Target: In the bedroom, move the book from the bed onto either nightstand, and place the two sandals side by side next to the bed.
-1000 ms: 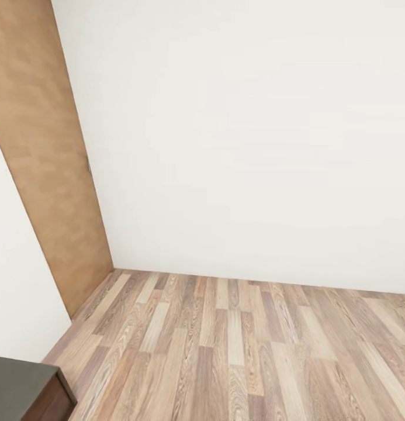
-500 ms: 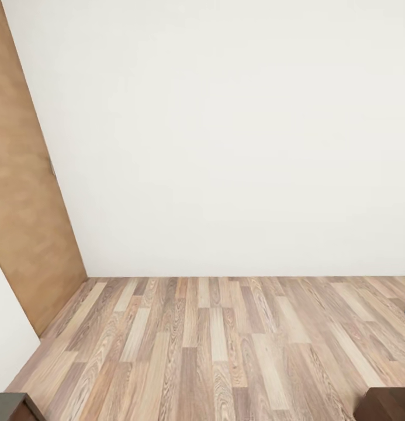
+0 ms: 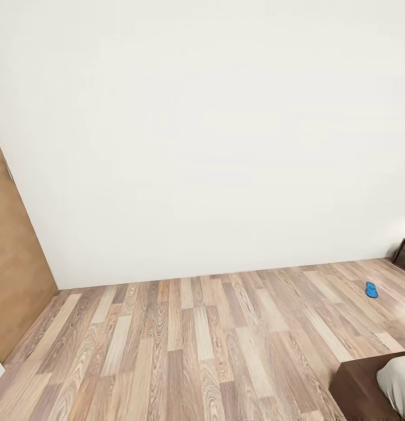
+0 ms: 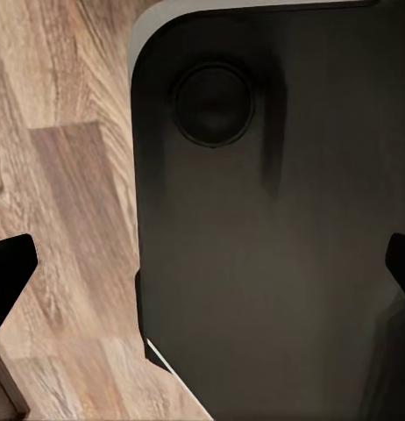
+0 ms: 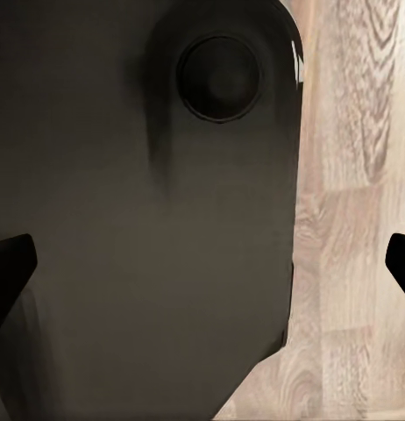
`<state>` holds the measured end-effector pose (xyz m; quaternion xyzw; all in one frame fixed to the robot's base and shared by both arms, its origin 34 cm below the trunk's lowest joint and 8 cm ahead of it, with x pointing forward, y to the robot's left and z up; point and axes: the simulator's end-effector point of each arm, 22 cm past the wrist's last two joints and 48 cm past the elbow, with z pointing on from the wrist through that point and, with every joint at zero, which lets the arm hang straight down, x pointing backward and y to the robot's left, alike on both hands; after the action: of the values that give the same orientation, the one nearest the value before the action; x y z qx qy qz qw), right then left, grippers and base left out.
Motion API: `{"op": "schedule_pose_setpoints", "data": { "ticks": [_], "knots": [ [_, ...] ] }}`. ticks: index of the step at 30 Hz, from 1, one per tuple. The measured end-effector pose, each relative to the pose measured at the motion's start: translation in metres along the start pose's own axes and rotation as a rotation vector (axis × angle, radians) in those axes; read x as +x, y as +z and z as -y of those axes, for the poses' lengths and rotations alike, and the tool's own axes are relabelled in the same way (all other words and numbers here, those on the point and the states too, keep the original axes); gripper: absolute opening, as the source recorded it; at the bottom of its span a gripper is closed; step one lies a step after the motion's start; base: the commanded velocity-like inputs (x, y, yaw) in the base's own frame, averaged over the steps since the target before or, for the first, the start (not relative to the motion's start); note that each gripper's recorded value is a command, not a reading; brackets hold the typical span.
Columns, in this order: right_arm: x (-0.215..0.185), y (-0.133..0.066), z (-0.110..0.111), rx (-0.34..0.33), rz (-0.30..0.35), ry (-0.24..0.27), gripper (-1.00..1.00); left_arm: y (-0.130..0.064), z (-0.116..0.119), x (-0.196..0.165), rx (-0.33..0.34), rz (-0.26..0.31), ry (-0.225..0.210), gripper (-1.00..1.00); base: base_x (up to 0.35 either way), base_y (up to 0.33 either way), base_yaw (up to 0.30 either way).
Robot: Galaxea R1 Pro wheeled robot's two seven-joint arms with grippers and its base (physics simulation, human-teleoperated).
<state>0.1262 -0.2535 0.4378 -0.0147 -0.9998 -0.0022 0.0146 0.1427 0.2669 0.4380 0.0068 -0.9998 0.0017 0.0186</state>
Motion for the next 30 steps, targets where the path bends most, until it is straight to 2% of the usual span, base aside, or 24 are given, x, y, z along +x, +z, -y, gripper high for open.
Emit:
{"op": "schedule_pose_setpoints", "data": {
  "ticks": [30],
  "knots": [
    [0.0000,0.0000,-0.0010,-0.001,0.000,0.000,1.00,0.0000,-0.0002,-0.0012,0.000,0.006,-0.012,1.00,0.000,0.090,-0.282]
  ]
}}
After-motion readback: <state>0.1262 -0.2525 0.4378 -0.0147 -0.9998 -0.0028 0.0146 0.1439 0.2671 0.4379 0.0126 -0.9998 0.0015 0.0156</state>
